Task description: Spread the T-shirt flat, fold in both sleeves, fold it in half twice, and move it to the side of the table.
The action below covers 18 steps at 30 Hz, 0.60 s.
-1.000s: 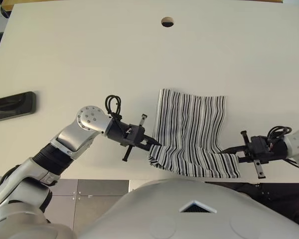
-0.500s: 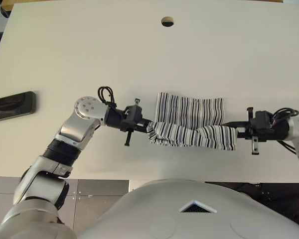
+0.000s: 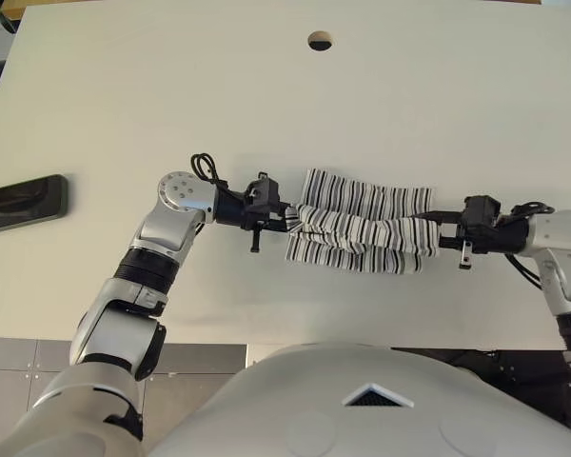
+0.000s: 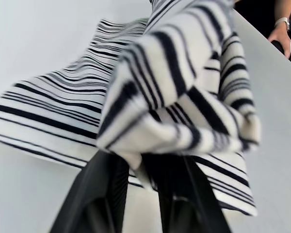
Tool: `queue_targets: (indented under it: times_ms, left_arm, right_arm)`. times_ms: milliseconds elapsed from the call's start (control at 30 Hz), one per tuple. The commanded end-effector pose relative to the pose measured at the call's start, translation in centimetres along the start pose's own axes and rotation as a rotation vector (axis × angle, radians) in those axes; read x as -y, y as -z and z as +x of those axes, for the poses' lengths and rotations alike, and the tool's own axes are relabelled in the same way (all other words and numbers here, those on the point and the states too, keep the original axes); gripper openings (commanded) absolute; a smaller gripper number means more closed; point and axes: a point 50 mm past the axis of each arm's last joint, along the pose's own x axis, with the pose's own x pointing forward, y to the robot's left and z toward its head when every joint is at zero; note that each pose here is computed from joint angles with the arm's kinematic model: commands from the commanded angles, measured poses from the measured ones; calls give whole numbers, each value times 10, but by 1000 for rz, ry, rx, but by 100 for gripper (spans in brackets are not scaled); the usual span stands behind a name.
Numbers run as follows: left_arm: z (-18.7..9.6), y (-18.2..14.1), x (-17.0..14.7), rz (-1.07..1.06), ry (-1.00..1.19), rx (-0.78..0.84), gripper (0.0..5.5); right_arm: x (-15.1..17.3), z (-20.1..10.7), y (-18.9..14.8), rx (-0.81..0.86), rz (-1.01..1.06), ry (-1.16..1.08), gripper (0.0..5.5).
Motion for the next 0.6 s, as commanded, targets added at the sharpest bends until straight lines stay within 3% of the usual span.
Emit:
queue_targets:
  times_ms: [33, 233, 600]
  left_arm:
    - [-13, -8, -16, -153, -33, 78, 136]
    - [-22, -8, -29, -311, -94, 162, 136]
    - [-25, 17, -56, -425, -375, -35, 136]
  right_arm:
    - [6, 2, 4, 15, 34, 34, 175]
    - [6, 6, 8, 97, 143, 58, 175]
    - [38, -10, 9, 154, 315, 339, 175]
